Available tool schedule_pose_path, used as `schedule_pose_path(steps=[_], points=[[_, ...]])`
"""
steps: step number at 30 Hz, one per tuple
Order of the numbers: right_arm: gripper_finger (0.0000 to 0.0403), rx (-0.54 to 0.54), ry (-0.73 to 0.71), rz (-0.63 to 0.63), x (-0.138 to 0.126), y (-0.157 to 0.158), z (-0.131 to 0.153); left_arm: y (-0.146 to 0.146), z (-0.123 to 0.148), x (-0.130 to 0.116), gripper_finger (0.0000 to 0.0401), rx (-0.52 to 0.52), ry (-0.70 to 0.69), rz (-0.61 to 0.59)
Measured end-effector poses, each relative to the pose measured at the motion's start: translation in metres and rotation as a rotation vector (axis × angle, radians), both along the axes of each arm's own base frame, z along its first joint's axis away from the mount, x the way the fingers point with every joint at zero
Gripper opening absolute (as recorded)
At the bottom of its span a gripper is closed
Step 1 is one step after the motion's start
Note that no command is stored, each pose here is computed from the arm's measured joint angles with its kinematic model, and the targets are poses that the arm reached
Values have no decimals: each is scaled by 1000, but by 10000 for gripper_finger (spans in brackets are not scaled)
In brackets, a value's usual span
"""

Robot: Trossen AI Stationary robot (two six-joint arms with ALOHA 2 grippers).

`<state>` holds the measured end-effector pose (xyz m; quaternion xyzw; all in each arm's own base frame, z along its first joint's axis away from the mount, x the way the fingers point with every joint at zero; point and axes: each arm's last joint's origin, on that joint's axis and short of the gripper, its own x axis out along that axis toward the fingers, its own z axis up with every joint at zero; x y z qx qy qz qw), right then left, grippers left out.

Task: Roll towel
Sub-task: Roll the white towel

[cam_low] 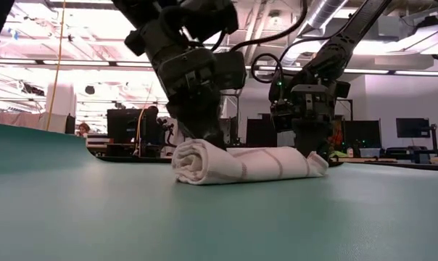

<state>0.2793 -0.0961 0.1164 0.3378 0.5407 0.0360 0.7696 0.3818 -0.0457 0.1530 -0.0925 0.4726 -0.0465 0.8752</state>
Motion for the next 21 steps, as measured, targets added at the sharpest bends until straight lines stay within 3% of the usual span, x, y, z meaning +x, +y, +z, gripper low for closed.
schedule_pose_path(steps=[5, 11, 14, 18, 21], points=[[61, -19, -29, 20, 0, -1, 4, 1, -13, -10, 0, -2, 36, 14], [153, -71, -71, -13, -7, -12, 19, 1, -15, -12, 0, 0, 37, 9], [179, -104, -81, -20, -15, -17, 30, 2, -15, -11, 0, 4, 36, 14], [187, -173, -86, -38, -28, -26, 45, 2, -15, -11, 0, 9, 36, 14], [180, -187, -190, -45, -34, -31, 65, 3, -15, -11, 0, 12, 36, 18]])
